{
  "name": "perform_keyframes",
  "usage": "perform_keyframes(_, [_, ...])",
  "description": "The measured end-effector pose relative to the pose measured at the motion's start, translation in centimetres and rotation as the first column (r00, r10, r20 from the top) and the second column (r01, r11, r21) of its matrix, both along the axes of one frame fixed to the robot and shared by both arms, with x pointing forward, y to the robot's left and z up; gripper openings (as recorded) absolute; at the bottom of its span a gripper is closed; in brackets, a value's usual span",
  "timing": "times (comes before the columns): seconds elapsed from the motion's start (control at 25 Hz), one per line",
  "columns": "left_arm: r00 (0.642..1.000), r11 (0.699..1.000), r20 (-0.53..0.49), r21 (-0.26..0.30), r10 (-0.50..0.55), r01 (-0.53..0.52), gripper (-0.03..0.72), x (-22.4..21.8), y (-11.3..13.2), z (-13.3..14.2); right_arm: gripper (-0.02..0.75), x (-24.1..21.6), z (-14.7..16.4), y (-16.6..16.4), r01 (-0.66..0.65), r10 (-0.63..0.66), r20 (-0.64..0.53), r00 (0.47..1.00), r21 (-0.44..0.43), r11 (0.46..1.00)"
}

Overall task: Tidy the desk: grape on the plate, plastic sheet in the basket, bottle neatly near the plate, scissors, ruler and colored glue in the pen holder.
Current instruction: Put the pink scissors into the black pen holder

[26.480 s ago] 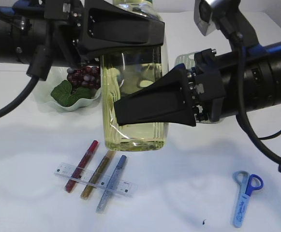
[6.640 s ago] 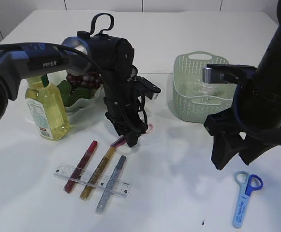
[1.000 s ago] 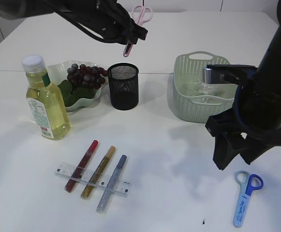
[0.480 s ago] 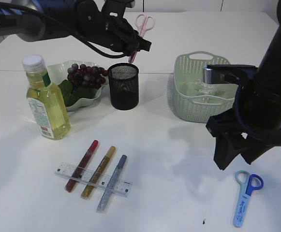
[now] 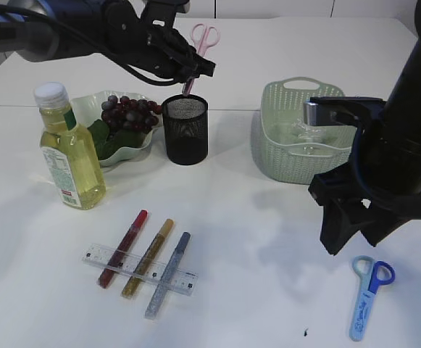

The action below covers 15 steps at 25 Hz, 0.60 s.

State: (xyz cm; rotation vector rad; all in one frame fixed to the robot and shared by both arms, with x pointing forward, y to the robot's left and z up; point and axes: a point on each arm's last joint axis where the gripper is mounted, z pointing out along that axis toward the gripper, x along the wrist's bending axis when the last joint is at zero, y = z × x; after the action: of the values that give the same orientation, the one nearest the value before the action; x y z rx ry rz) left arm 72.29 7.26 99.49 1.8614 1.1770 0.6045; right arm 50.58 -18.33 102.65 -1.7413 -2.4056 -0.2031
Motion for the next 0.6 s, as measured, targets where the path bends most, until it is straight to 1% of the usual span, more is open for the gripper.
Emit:
perform_keyframes(0.36, [1.0,1.0,-0.001,0.003,0.001,-0.001,0.127,0.0,0.1,-0.1,0.469,0.0,0.0,0.0,0.0,0.0,0.0,1.0,0.0,1.0])
perform_keyframes(0.6, [0.998,1.0,-0.057,0.029,0.004,-0.002,0.128,-0.5,0.4,-2.1,0.47,0.0,0.0,0.0,0.0,0.0,0.0,1.0,0.0,1.0])
